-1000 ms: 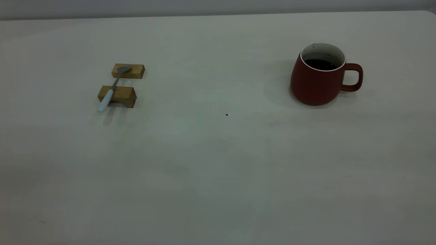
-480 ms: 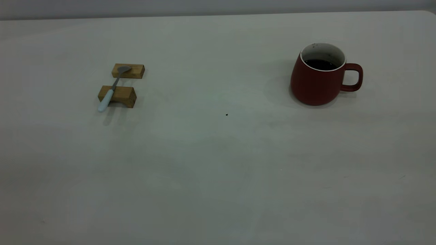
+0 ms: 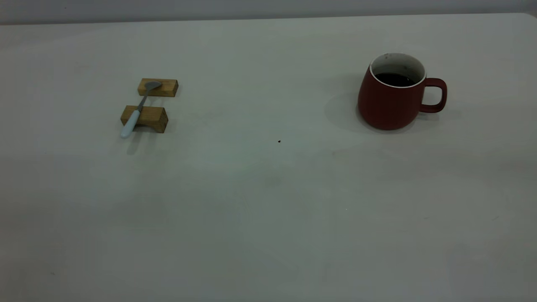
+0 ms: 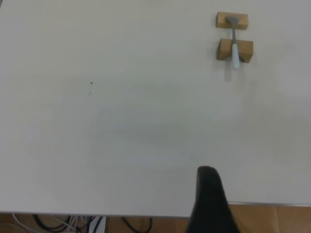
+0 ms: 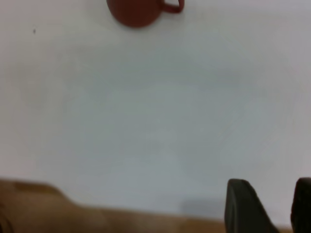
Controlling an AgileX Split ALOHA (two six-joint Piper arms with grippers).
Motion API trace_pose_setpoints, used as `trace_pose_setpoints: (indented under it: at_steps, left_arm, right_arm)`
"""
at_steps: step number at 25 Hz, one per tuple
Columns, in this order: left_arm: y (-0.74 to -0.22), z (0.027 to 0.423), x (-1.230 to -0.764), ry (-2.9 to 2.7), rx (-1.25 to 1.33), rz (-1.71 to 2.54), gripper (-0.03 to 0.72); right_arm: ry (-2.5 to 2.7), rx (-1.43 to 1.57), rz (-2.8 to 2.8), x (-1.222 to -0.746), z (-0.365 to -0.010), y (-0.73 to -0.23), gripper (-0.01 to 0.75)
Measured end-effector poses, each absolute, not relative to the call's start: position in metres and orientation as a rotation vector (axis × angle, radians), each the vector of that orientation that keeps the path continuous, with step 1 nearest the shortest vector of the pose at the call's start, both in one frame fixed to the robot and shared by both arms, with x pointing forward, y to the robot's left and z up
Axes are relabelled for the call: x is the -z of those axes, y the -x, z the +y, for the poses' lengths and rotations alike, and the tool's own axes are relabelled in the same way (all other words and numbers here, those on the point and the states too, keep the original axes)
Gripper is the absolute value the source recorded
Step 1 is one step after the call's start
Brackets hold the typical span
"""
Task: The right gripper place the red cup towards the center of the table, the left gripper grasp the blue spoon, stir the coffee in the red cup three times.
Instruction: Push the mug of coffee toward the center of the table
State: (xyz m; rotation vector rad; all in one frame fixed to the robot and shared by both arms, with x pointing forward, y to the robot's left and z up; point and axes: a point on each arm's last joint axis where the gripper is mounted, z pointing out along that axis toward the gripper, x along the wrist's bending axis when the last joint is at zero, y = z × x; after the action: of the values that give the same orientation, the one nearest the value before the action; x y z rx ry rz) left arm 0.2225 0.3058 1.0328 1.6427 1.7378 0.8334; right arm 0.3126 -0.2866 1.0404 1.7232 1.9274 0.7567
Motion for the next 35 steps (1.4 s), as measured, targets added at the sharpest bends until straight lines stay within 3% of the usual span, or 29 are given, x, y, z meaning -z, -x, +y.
trace_pose_setpoints:
  at_steps: [11,18,21,28,35]
  left_arm:
    - [-0.222,0.306,-1.033,-1.644,-0.832,1.739,0.585]
    - [-0.222,0.306,-1.033,-1.644,-0.832,1.739,0.585]
    - [-0.222,0.306,-1.033,-1.644,-0.832,1.739,0.585]
    - [-0.222,0.306,-1.033,-1.644,-0.832,1.739,0.585]
    - [-0.222,0.306,-1.033,-1.644,-0.832,1.739,0.585]
  right_arm:
    - [-1.606,-0.64,2.101,-1.002,-0.267,-0.425,0.306]
    - [-1.423,-0.629,2.146,-1.006,-0.257,-0.489,0.607]
    - [-1.282,-0.593,2.187,-0.998,-0.254,-0.515,0.66]
    - [-1.104,-0.478,2.322,-0.95,-0.248,-0.571,0.596]
    - [-1.118,-0.382,2.326,-0.914,-0.281,-0.614,0.551]
